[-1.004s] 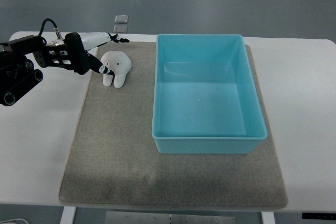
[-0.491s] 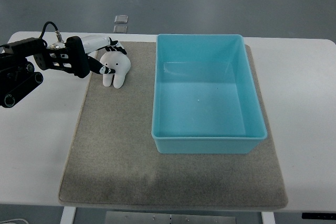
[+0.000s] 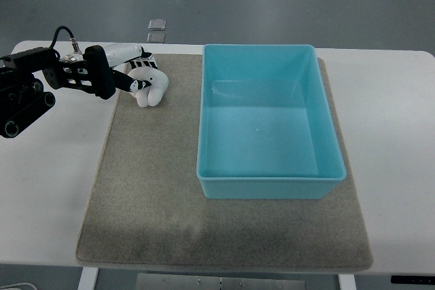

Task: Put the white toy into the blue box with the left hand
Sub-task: 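Lower the left hand and close its fingers around the tooth toy, then lift the toy with the left hand and carry it over the blue box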

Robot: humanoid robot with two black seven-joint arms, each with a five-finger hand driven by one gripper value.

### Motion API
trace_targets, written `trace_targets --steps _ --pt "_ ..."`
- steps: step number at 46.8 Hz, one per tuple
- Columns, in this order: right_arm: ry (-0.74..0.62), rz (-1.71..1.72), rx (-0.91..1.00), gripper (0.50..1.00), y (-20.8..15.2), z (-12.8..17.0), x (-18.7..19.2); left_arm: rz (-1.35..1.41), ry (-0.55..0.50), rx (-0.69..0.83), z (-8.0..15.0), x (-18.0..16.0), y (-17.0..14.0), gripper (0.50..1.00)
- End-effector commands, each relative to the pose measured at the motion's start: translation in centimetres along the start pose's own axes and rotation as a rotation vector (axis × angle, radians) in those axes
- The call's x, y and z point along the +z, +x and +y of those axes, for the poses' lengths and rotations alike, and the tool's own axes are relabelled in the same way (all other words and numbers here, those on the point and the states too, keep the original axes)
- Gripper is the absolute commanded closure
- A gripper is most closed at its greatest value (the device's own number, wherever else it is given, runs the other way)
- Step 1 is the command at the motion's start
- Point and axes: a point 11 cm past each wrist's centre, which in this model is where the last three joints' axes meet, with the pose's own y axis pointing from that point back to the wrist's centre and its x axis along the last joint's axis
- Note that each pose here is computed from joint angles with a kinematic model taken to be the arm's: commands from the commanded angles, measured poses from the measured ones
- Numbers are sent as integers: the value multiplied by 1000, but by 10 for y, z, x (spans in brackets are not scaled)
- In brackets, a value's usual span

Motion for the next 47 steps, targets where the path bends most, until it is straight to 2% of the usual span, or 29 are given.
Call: trace_targets --steps 1,11,19,24,35,43,47 --pt "0 0 0 564 0 0 0 -15 -21 41 -4 9 23 1000" --pt "0 0 -1 564 0 0 0 -85 -159 117 -19 66 79 1000" --pt "0 0 0 564 0 0 0 -113 -307 119 -27 123 91 1000" --pt "0 0 0 564 0 0 0 -100 -402 72 -44 162 69 1000" --pt "0 0 0 564 0 0 0 -76 -494 -109 -66 205 7 1000" --pt "0 0 -1 564 0 0 0 -98 -493 -184 -71 209 -25 1000" --pt "0 0 0 564 0 0 0 -96 -484 -209 -71 204 -40 935"
